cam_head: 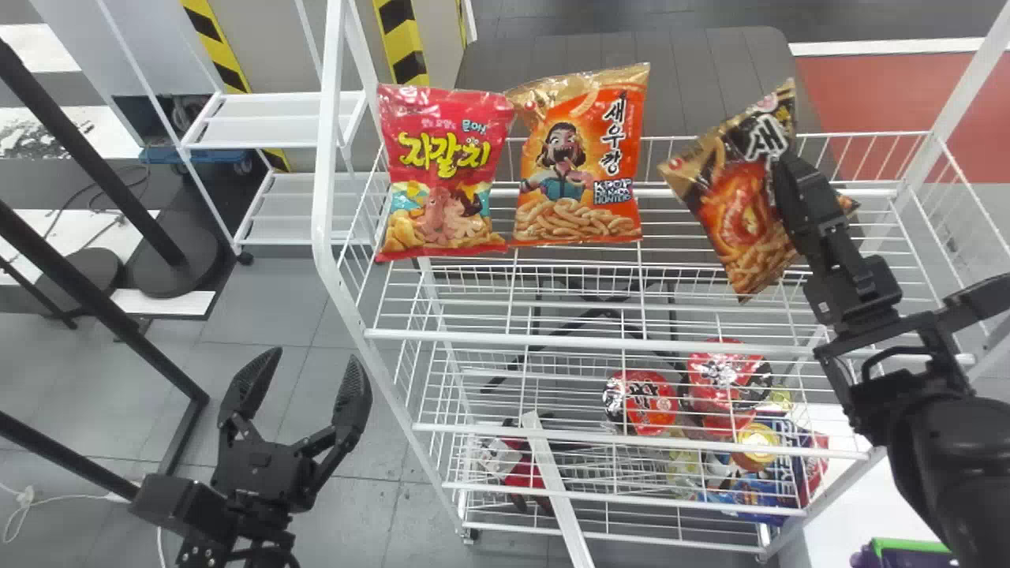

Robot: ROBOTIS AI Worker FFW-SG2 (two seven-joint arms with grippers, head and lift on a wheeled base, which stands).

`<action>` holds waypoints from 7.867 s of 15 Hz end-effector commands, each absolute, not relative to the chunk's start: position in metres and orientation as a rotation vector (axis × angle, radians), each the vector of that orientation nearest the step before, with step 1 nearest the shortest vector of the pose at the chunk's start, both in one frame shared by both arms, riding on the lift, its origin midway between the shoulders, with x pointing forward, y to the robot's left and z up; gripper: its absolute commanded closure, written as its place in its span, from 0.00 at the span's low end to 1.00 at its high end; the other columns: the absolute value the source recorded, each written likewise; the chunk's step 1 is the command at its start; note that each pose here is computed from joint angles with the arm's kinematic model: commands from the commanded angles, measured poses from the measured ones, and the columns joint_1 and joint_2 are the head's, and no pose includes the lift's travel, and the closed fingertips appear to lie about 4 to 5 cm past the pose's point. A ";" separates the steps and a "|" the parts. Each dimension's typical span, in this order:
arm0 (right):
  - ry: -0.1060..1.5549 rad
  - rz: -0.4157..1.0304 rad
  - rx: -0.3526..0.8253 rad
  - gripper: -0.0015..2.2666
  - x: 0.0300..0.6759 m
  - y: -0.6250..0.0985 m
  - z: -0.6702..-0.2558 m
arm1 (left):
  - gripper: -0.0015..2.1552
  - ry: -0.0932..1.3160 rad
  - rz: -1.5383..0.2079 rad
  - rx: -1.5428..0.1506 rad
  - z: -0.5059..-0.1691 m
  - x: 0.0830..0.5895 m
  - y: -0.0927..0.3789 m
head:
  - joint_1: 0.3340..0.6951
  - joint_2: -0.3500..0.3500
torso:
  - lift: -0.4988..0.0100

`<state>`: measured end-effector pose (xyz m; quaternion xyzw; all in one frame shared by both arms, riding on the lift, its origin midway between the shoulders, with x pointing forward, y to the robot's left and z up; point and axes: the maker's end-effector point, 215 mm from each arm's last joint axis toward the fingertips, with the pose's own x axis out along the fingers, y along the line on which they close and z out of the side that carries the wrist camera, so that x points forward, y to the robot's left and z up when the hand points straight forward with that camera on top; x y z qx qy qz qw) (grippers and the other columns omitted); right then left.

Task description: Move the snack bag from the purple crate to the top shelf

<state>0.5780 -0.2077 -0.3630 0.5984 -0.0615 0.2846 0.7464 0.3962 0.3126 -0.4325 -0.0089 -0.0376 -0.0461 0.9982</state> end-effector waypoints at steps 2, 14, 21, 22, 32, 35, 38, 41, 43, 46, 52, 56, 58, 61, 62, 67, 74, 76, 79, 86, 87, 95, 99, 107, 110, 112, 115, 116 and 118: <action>-0.129 0.612 1.321 0.04 0.575 -0.206 -0.368 | 0.06 -0.079 -0.093 -0.018 -0.431 0.394 0.312 | 1.00 0.67 | 0.98; -0.039 0.754 1.217 0.04 0.527 -0.143 -0.316 | 0.06 -0.091 -0.088 -0.020 -0.426 0.389 0.315 | 1.00 0.73 | 0.98; 0.007 0.636 0.619 0.08 0.516 -0.075 -0.250 | 0.06 -0.093 -0.080 -0.016 -0.425 0.390 0.319 | 1.00 0.88 | 0.98; 0.034 0.598 0.545 0.07 0.516 -0.077 -0.246 | 0.06 -0.091 -0.080 -0.016 -0.425 0.389 0.319 | 1.00 0.89 | 0.98; 0.496 0.365 0.251 0.07 0.502 -0.240 -0.317 | 0.06 -0.108 -0.091 -0.015 -0.419 0.380 0.314 | 1.00 0.75 | 0.98; 0.499 0.367 0.199 0.07 0.509 -0.265 -0.312 | 0.06 -0.103 -0.088 -0.015 -0.422 0.375 0.309 | 1.00 0.64 | 0.98; 0.478 0.354 0.172 0.07 0.516 -0.279 -0.302 | 0.06 -0.117 -0.084 -0.011 -0.416 0.365 0.306 | 1.00 0.59 | 0.98; 0.437 0.357 0.057 0.07 0.525 -0.268 -0.300 | 0.06 -0.118 -0.073 -0.014 -0.415 0.362 0.306 | 1.00 0.56 | 0.98; 0.465 0.341 -0.019 0.07 0.526 -0.257 -0.313 | 0.06 -0.121 -0.073 -0.012 -0.415 0.362 0.304 | 1.00 0.56 | 0.98; 0.488 0.304 -0.161 0.07 0.533 -0.250 -0.325 | 0.06 -0.115 -0.070 -0.014 -0.418 0.361 0.303 | 1.00 0.58 | 0.98; 0.490 0.244 -0.297 0.02 0.553 -0.258 -0.342 | 0.06 -0.113 -0.064 -0.013 -0.419 0.364 0.305 | 1.00 0.58 | 0.98; 0.590 0.304 -0.271 0.01 0.563 -0.246 -0.379 | 0.06 -0.109 -0.067 -0.010 -0.421 0.365 0.305 | 1.00 0.59 | 0.98; 0.640 0.344 -0.241 0.02 0.568 -0.241 -0.388 | 0.06 -0.108 -0.064 -0.011 -0.421 0.365 0.306 | 1.00 0.60 | 0.98; 0.636 0.369 -0.258 0.02 0.578 -0.238 -0.385 | 0.06 -0.104 -0.059 -0.009 -0.423 0.365 0.308 | 1.00 0.62 | 0.98; 0.631 0.377 -0.265 0.02 0.581 -0.235 -0.385 | 0.06 -0.106 -0.059 -0.011 -0.422 0.365 0.308 | 1.00 0.62 | 0.98; 0.690 0.446 -0.272 0.02 0.591 -0.217 -0.406 | 0.06 -0.106 -0.057 -0.016 -0.423 0.365 0.306 | 1.00 0.63 | 0.98; 0.719 0.431 -0.319 0.02 0.600 -0.220 -0.415 | 0.06 -0.104 -0.052 -0.017 -0.424 0.364 0.307 | 1.00 0.65 | 0.98; 0.725 0.428 -0.310 0.02 0.600 -0.220 -0.419 | 0.06 -0.104 -0.052 -0.017 -0.424 0.364 0.307 | 1.00 0.65 | 0.98; 0.745 0.424 -0.298 0.03 0.602 -0.224 -0.426 | 0.06 -0.107 -0.052 -0.017 -0.423 0.364 0.307 | 1.00 0.64 | 0.98; 0.715 0.422 -0.277 0.74 0.612 -0.223 -0.425 | 0.06 -0.109 -0.051 -0.017 -0.422 0.365 0.308 | 1.00 0.63 | 0.98; 0.715 0.406 -0.272 0.92 0.612 -0.228 -0.426 | 0.06 -0.108 -0.048 -0.016 -0.422 0.365 0.309 | 1.00 0.64 | 0.98; 0.698 0.384 -0.173 0.99 0.594 -0.228 -0.433 | 0.06 -0.109 -0.052 -0.015 -0.422 0.364 0.307 | 1.00 0.63 | 0.98; 0.670 0.340 -0.108 0.99 0.580 -0.228 -0.421 | 0.06 -0.109 -0.047 -0.015 -0.422 0.363 0.308 | 1.00 0.63 | 0.98; 0.622 0.274 -0.022 0.99 0.562 -0.195 -0.418 | 0.06 -0.109 -0.045 -0.015 -0.423 0.363 0.307 | 1.00 0.66 | 0.98; 0.514 0.244 -0.018 0.99 0.573 -0.175 -0.400 | 0.06 -0.105 -0.044 -0.013 -0.425 0.364 0.308 | 1.00 0.68 | 0.98; 0.463 0.241 -0.004 0.99 0.579 -0.164 -0.388 | 0.06 -0.110 -0.043 -0.012 -0.424 0.365 0.308 | 1.00 0.70 | 0.98; 0.436 0.222 0.025 0.99 0.582 -0.152 -0.391 | 0.06 -0.105 -0.043 -0.011 -0.426 0.367 0.309 | 1.00 0.74 | 0.98; 0.420 0.215 0.051 0.99 0.583 -0.147 -0.392 | 0.06 -0.106 -0.042 -0.011 -0.426 0.368 0.309 | 1.00 0.74 | 0.98; 0.392 0.200 0.089 0.99 0.585 -0.140 -0.397 | 0.06 -0.107 -0.044 -0.010 -0.426 0.370 0.308 | 1.00 0.76 | 0.98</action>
